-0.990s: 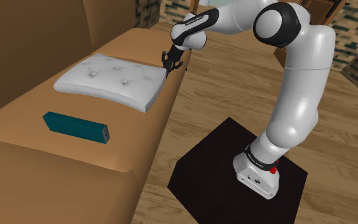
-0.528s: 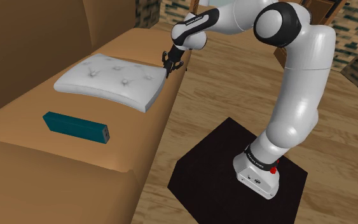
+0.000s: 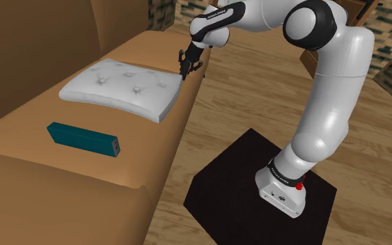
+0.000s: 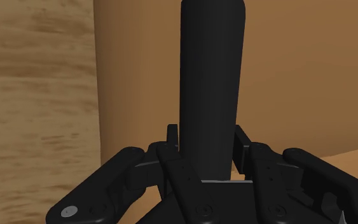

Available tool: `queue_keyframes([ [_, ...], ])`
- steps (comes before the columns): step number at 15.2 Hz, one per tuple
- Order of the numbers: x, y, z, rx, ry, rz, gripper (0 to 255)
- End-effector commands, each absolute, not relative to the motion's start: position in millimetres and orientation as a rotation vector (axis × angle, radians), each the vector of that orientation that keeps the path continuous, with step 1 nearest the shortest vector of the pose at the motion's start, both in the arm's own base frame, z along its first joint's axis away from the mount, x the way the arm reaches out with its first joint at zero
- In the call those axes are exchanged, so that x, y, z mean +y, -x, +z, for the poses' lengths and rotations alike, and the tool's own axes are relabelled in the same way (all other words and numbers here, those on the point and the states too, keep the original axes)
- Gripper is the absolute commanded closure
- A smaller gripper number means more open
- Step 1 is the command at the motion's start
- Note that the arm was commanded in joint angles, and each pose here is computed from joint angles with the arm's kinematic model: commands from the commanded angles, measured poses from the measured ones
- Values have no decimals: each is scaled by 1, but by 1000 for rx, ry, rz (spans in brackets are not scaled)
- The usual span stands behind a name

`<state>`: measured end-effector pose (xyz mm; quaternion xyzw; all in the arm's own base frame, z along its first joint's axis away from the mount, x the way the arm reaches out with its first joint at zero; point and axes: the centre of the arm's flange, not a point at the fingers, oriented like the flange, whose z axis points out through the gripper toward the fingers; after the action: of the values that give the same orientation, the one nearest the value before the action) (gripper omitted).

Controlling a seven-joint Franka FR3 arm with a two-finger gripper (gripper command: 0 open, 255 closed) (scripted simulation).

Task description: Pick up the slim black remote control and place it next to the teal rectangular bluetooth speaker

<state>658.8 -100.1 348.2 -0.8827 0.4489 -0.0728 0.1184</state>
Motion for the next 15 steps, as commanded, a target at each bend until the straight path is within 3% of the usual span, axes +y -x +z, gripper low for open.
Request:
queue_keyframes([
  [1, -101, -658, 359, 1313, 2582, -213, 255],
  [15, -101, -658, 432, 1313, 2582, -213, 255],
])
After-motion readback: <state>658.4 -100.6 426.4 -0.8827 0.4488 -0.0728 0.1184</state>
